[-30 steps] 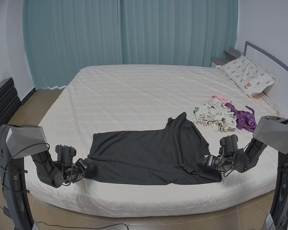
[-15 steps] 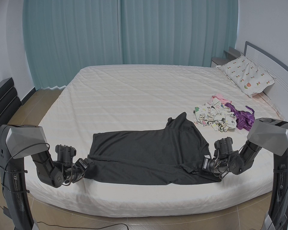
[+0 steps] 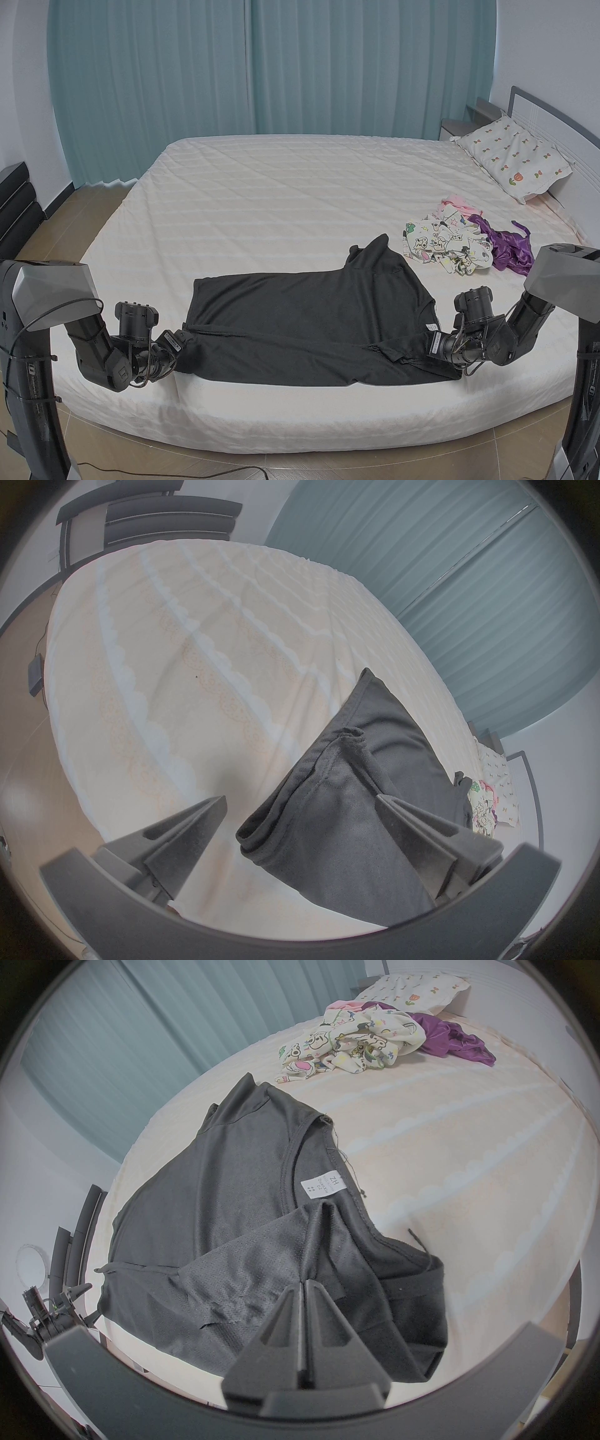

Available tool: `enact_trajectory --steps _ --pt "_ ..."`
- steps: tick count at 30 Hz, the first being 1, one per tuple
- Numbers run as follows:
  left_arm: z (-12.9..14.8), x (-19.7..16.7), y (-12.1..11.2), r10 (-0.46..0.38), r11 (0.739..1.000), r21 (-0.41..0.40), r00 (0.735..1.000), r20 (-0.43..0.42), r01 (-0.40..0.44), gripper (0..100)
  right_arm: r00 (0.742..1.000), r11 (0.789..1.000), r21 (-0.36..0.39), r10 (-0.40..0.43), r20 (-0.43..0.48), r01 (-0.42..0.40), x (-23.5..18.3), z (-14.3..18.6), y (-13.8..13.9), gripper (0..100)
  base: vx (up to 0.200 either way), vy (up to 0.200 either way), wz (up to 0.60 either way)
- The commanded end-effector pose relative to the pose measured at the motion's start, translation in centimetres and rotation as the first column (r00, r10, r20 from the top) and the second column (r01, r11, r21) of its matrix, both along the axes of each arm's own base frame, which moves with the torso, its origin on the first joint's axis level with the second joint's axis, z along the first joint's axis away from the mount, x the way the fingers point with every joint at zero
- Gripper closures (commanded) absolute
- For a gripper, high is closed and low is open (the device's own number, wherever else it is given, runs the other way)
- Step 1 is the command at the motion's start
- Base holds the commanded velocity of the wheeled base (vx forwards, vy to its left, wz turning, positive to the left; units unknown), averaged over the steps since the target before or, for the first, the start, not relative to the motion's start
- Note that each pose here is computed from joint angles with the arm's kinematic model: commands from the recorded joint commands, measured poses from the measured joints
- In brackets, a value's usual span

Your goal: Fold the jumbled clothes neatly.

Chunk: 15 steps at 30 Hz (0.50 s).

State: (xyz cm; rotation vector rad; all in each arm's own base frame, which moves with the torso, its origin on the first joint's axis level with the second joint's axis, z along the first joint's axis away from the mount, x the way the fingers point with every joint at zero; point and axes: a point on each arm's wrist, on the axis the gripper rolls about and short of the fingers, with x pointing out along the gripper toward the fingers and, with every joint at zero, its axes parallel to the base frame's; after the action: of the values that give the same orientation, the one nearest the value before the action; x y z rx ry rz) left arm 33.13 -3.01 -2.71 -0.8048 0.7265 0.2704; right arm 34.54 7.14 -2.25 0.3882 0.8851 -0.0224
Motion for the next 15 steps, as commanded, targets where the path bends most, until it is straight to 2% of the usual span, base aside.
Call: enact_trajectory --steps 1,11,12,15 --pt "-0.03 0.00 0.00 0.001 1.000 0.001 1.000 0.000 -0.001 0 1.000 1.000 0.005 -0.009 0.015 0.008 -0.25 0.84 -0.35 100 0.000 0.000 0.00" --pt "-0.03 0.00 0.00 0.000 1.000 0.000 1.000 0.000 0.000 0 1.000 1.000 -0.003 -0.005 0.006 0.005 -0.75 1.02 -0.46 100 0.000 0.000 0.00" --pt "-0.03 0.00 0.00 0.000 1.000 0.000 1.000 0.000 0.000 0 1.000 1.000 -0.003 -0.005 0.003 0.005 -0.75 0.91 -0.46 0 0.000 0.000 0.00" --pt "-0.04 -0.01 0.00 0.001 1.000 0.001 1.000 -0.002 -0.001 0 1.000 1.000 -0.001 -0.003 0.004 0.003 -0.64 0.83 -0.43 0 0.000 0.000 0.00"
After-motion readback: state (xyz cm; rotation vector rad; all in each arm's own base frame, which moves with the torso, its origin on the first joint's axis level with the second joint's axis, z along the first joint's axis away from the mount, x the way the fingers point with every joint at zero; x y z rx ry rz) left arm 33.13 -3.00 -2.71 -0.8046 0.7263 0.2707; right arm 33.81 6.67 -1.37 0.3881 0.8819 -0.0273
